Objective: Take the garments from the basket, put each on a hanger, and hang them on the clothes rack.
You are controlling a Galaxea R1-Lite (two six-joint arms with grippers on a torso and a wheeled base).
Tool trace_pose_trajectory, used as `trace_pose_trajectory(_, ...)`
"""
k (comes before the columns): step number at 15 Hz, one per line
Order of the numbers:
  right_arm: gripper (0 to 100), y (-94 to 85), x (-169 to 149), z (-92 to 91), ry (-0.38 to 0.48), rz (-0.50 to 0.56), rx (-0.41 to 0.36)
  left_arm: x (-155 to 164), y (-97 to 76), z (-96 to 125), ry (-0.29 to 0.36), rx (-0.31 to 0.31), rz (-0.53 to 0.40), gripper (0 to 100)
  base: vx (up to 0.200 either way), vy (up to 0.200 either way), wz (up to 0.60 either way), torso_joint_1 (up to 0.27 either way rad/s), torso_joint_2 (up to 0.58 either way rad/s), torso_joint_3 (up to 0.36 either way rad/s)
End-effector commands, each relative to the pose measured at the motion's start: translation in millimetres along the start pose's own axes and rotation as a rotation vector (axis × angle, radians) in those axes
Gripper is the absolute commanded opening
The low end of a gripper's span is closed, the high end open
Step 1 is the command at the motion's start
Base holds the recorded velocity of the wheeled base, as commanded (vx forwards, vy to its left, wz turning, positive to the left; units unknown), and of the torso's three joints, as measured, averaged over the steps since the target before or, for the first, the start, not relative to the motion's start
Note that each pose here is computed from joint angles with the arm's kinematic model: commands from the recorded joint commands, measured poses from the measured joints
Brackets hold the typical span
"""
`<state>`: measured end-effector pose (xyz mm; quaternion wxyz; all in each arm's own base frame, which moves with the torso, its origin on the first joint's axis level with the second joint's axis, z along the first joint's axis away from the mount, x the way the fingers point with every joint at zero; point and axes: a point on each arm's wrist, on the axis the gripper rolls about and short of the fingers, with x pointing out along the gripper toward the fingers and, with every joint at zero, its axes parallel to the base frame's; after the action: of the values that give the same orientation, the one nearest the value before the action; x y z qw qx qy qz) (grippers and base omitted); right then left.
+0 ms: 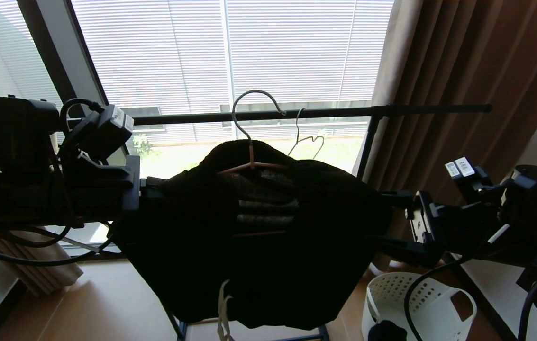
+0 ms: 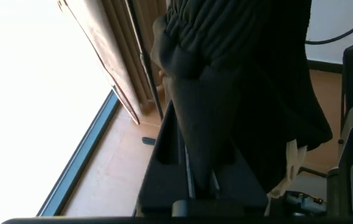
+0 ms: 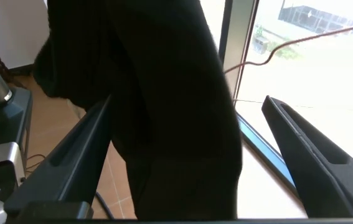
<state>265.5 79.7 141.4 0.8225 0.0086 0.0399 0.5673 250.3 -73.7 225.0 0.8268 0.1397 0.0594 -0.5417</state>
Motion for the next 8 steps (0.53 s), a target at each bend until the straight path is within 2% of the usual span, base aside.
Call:
trace_pose_trajectory(1,100,-7.9,4,-11.2,0.022,-0.004,0.034,-6,0.9,3,-0.007,0.009,0.022,0,0.000,0.000,0.00,0.000,0.00,0.000)
trace_pose_trajectory(8,100,-18.0,11,-28.7,0.055,-0.001,0.076,-16,-7.0,14,-0.034,-0.050,0.038,0,0.000,0.000,0.00,0.000,0.00,0.000)
